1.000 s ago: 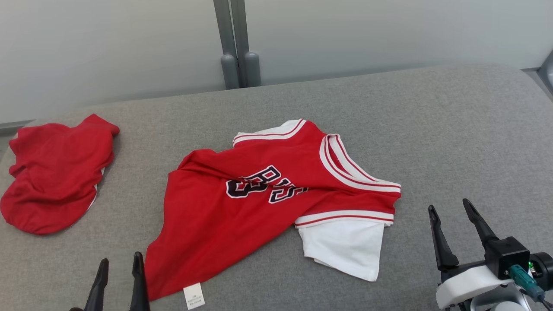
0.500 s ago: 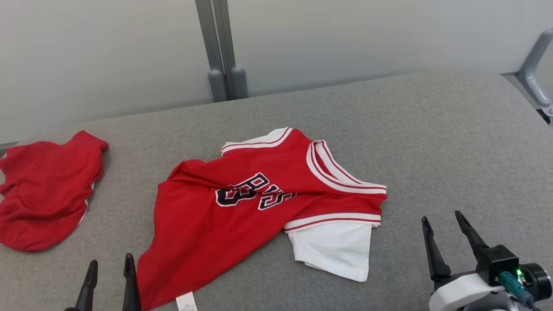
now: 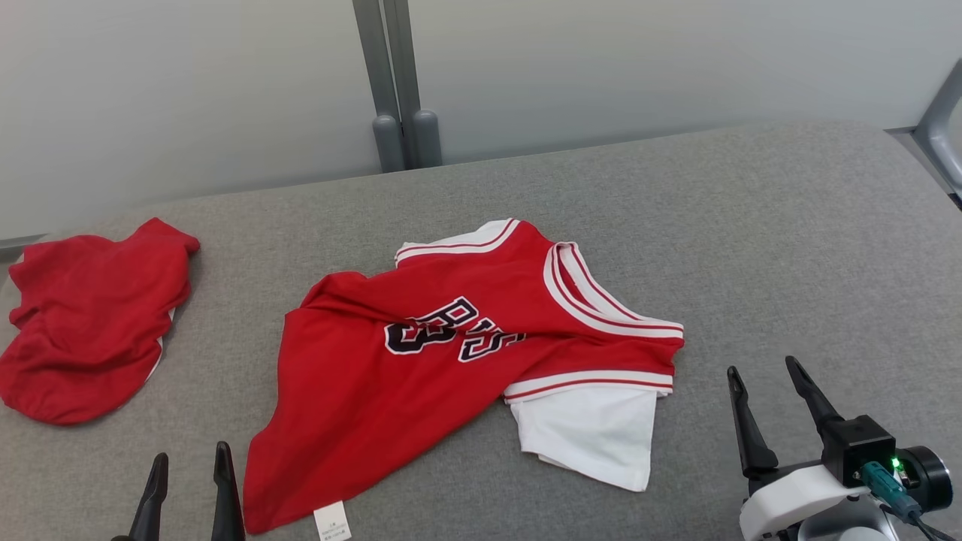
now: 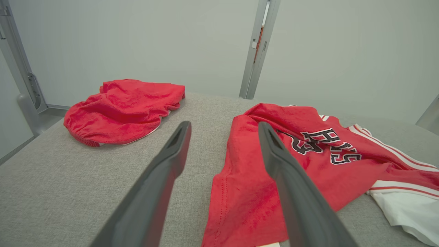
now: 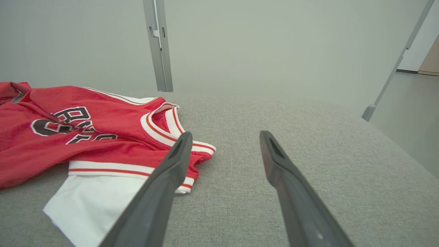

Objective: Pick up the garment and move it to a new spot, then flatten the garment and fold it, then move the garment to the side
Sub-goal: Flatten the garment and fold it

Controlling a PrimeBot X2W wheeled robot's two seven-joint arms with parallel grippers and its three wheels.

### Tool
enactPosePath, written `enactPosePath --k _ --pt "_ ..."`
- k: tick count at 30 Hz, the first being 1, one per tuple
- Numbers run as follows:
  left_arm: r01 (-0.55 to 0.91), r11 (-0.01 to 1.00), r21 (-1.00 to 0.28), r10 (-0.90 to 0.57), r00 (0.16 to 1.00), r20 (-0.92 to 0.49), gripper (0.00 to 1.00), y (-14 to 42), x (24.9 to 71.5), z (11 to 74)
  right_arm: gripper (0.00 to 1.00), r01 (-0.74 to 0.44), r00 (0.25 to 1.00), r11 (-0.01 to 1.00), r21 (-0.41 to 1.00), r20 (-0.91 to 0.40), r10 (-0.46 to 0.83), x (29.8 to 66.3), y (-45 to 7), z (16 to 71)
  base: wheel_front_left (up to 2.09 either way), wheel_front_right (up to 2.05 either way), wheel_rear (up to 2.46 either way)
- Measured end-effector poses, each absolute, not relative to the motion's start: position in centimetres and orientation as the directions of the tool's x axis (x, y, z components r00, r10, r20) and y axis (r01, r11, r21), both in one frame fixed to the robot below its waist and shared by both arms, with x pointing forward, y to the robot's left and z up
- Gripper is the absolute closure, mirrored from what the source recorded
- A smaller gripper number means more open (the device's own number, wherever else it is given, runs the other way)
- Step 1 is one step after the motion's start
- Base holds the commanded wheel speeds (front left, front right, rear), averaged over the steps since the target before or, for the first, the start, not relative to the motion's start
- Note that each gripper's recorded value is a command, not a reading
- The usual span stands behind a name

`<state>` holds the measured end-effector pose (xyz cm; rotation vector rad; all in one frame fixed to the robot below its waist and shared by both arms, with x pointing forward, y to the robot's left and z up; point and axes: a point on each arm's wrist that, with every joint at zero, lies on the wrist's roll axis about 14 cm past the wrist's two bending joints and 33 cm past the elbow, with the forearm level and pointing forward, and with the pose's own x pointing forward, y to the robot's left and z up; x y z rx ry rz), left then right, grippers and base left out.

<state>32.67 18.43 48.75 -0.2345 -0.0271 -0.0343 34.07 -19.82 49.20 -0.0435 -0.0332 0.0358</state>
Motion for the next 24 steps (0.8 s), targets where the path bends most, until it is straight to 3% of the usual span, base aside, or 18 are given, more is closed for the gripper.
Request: enactPosePath --k 24 --pt "0.001 0.972 -0.233 0.004 1.0 0.018 0.0 19.4 31.5 48.3 0.0 -0.085 0.996 0.995 -0.054 0.038 0.087 34.5 -18.5 49.4 0.0 0.0 0.0"
